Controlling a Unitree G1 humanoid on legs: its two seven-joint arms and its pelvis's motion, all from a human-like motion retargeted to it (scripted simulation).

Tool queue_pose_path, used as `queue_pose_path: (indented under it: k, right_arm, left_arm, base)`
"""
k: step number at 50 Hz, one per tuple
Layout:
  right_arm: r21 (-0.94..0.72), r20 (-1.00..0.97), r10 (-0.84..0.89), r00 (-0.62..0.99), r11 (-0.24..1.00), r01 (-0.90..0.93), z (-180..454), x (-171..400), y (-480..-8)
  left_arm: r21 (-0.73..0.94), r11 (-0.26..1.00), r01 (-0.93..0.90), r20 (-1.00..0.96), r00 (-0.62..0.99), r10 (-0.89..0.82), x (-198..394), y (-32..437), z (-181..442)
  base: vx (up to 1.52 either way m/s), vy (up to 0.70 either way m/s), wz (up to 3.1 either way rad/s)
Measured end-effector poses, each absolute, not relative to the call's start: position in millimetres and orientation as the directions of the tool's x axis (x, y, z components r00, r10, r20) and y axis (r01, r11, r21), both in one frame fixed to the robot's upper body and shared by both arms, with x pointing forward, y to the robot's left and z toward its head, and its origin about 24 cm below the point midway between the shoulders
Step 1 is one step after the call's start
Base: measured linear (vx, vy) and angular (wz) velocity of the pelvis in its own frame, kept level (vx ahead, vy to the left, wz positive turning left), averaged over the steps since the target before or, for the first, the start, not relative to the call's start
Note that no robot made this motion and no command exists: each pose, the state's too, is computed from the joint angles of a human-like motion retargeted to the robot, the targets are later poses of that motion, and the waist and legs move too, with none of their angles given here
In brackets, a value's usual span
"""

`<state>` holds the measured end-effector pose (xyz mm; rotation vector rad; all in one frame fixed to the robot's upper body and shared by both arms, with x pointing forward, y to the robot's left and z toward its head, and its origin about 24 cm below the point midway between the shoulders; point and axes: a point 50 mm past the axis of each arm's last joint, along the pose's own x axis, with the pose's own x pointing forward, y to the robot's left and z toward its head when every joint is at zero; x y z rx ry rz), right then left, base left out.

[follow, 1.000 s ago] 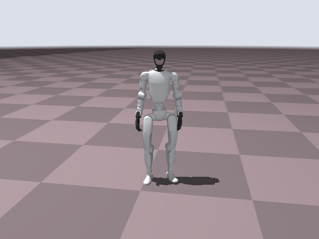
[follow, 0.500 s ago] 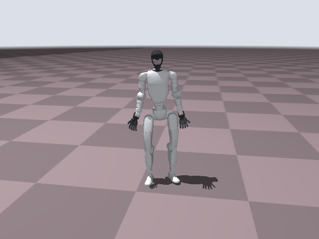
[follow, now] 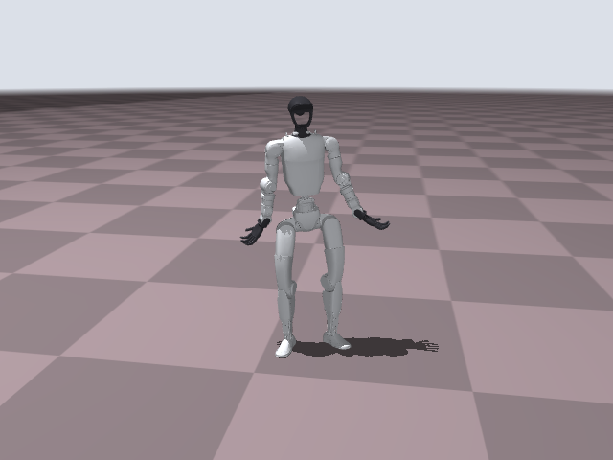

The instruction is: Kungfu

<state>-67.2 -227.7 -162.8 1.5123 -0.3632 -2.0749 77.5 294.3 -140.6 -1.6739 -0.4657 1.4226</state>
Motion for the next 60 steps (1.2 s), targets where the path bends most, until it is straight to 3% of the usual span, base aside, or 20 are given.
queue_pose_path:
  k: [10, 13, 15, 17, 20, 22, 23, 24, 25, 27, 28, 30, 32, 33, 35, 38, 40, 43, 50, 60]
  right_arm:
    - [0.574, -0.751, -0.645, -0.143, -0.744, 0.341, -159, -53, -252]
    - [0.583, -0.721, -0.689, -0.073, -0.660, 0.474, -155, -45, -267]
    - [0.551, -0.701, -0.714, 0.002, -0.539, 0.637, -151, -39, -278]
    - [0.454, -0.704, -0.701, 0.116, -0.318, 0.832, -148, -29, -287]
    - [0.178, -0.745, -0.603, 0.285, 0.232, 0.956, -146, -10, -293]
    - [-0.052, -0.765, -0.510, 0.393, 0.657, 0.752, -141, 3, -301]
    - [-0.159, -0.782, -0.442, 0.438, 0.822, 0.546, -138, 8, -306]
    - [-0.240, -0.815, -0.353, 0.460, 0.927, 0.288, -135, 12, -309]
    - [-0.291, -0.858, -0.261, 0.442, 0.957, 0.000, -133, 13, -313]
    - [-0.279, -0.941, -0.118, 0.318, 0.800, -0.531, -133, 20, -315]
    - [-0.244, -0.965, -0.087, 0.248, 0.644, -0.725, -134, 24, -313]
    - [-0.204, -0.979, -0.085, 0.188, 0.291, -0.934, -136, 34, -309]
    - [-0.256, -0.964, -0.091, 0.249, 0.076, -0.964, -138, 43, -304]
    - [-0.296, -0.953, -0.083, 0.292, 0.042, -0.954, -139, 45, -300]
    - [-0.366, -0.930, -0.074, 0.360, 0.096, -0.926, -144, 40, -290]
    - [-0.361, -0.931, -0.099, 0.351, 0.388, -0.848, -152, 22, -275]
    - [-0.315, -0.944, -0.113, 0.309, 0.581, -0.751, -156, 12, -268]
    - [-0.239, -0.964, -0.105, 0.246, 0.747, -0.620, -159, 4, -263]
    - [-0.316, -0.937, -0.149, 0.316, 0.748, -0.584, -156, 32, -270]
    - [-0.286, -0.941, -0.136, 0.310, 0.811, -0.510, -164, 15, -247]
  left_arm:
    - [-0.763, -0.580, -0.285, -0.642, 0.232, 0.731, 61, 295, -144]
    - [-0.778, -0.505, -0.374, -0.616, 0.292, 0.732, 66, 299, -141]
    - [-0.767, -0.392, -0.507, -0.602, 0.360, 0.712, 68, 303, -138]
    - [-0.711, -0.176, -0.681, -0.599, 0.456, 0.658, 67, 309, -135]
    - [-0.465, 0.343, -0.816, -0.650, 0.578, 0.493, 63, 316, -131]
    - [-0.169, 0.801, -0.574, -0.701, 0.641, 0.311, 72, 326, -122]
    - [-0.005, 0.958, -0.286, -0.751, 0.634, 0.185, 80, 330, -116]
    - [0.143, 0.987, 0.071, -0.821, 0.565, 0.079, 87, 333, -111]
    - [0.234, 0.869, 0.435, -0.898, 0.440, 0.022, 90, 338, -106]
    - [0.234, 0.357, 0.904, -0.972, 0.207, 0.112, 104, 350, -95]
    - [0.170, 0.088, 0.981, -0.971, 0.152, 0.186, 110, 353, -92]
    - [0.045, -0.289, 0.956, -0.956, 0.125, 0.265, 116, 351, -93]
    - [0.015, -0.397, 0.918, -0.962, 0.121, 0.245, 113, 340, -102]
    - [0.016, -0.383, 0.924, -0.968, 0.110, 0.225, 110, 334, -107]
    - [0.015, -0.261, 0.965, -0.982, 0.063, 0.177, 96, 320, -119]
    - [-0.008, 0.024, 1.000, -0.998, -0.009, 0.059, 81, 298, -133]
    - [-0.012, 0.150, 0.989, -1.000, -0.011, -0.010, 81, 288, -137]
    - [-0.011, 0.192, 0.981, -1.000, -0.005, -0.030, 82, 282, -139]
    - [-0.033, 0.146, 0.989, -0.999, -0.038, 0.034, 75, 288, -141]
    - [-0.110, 0.278, 0.954, -0.991, -0.126, 0.043, 40, 289, -147]
  base:
    - [0.01, 0.00, -0.06]
    - [0.00, 0.00, 0.00]
    - [0.00, 0.00, 0.00]
    - [0.01, -0.08, 0.22]
    - [0.00, -0.08, 0.37]
    - [-0.07, -0.04, 0.78]
    - [-0.05, -0.05, 0.36]
    - [-0.03, -0.08, -0.08]
    - [0.01, -0.12, -0.38]
    - [0.07, -0.12, -0.36]
    - [0.11, -0.07, -0.11]
    - [0.10, 0.02, -0.01]
    - [0.10, 0.11, 0.08]
    - [0.14, 0.10, 0.32]
    - [0.18, 0.07, 0.45]
    - [0.25, 0.11, 0.24]
    - [0.10, 0.08, 0.03]
    - [0.06, 0.11, -0.12]
    - [-0.16, -0.28, -0.69]
    - [0.12, 0.09, 0.05]
